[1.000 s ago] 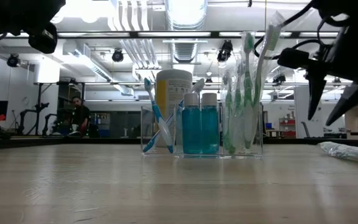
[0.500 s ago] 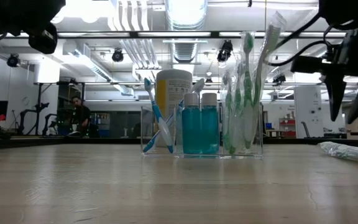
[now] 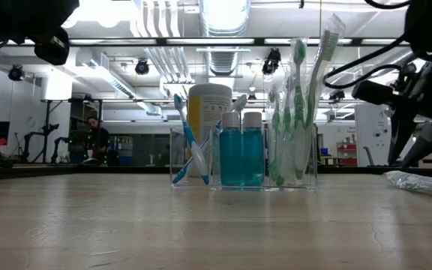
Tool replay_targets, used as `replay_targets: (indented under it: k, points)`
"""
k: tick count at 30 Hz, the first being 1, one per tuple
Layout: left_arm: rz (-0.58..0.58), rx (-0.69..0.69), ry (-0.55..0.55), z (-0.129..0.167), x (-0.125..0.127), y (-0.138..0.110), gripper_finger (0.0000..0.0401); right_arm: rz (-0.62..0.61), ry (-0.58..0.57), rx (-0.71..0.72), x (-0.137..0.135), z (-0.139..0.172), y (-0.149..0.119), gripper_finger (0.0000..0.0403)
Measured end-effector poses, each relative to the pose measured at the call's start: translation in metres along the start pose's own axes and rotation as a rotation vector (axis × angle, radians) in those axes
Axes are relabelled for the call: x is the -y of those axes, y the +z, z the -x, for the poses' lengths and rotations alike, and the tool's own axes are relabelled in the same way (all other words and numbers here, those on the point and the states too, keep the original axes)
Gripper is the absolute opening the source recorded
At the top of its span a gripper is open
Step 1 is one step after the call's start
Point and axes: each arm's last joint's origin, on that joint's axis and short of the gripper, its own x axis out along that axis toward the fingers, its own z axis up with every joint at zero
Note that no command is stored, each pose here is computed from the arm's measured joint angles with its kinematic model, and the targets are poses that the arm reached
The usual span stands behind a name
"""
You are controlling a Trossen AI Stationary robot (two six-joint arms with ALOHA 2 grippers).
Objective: Pick & Place toothbrushing station
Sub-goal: Put the green toothbrush into the right section of the transparent organizer
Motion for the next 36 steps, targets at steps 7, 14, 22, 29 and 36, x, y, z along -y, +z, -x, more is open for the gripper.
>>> replay_targets:
  k: [7,14,22,29,36]
  points:
    - [0.000,0.000,0.000,0.000,0.000,0.000,0.0083,-0.012,0.042,0.012,0.007,-0.006,0.003,0.0070]
    - [0.000,0.000,-0.001,0.000,0.000,0.000,0.0083,-0.044,0.077,-0.027,0.016,-0.019,0.001,0.0070]
    - [0.000,0.000,-0.001,0.000,0.000,0.000,0.0083,-0.046,0.084,-0.026,0.019,-0.022,0.002,0.0067]
    - [0.000,0.000,0.000,0.000,0.000,0.000,0.0083,-0.040,0.082,-0.028,0.019,-0.022,0.002,0.0037]
    - [0.000,0.000,-0.001,0.000,0.000,0.000,0.0083,-0.001,0.077,-0.029,0.019,-0.022,0.002,0.0009]
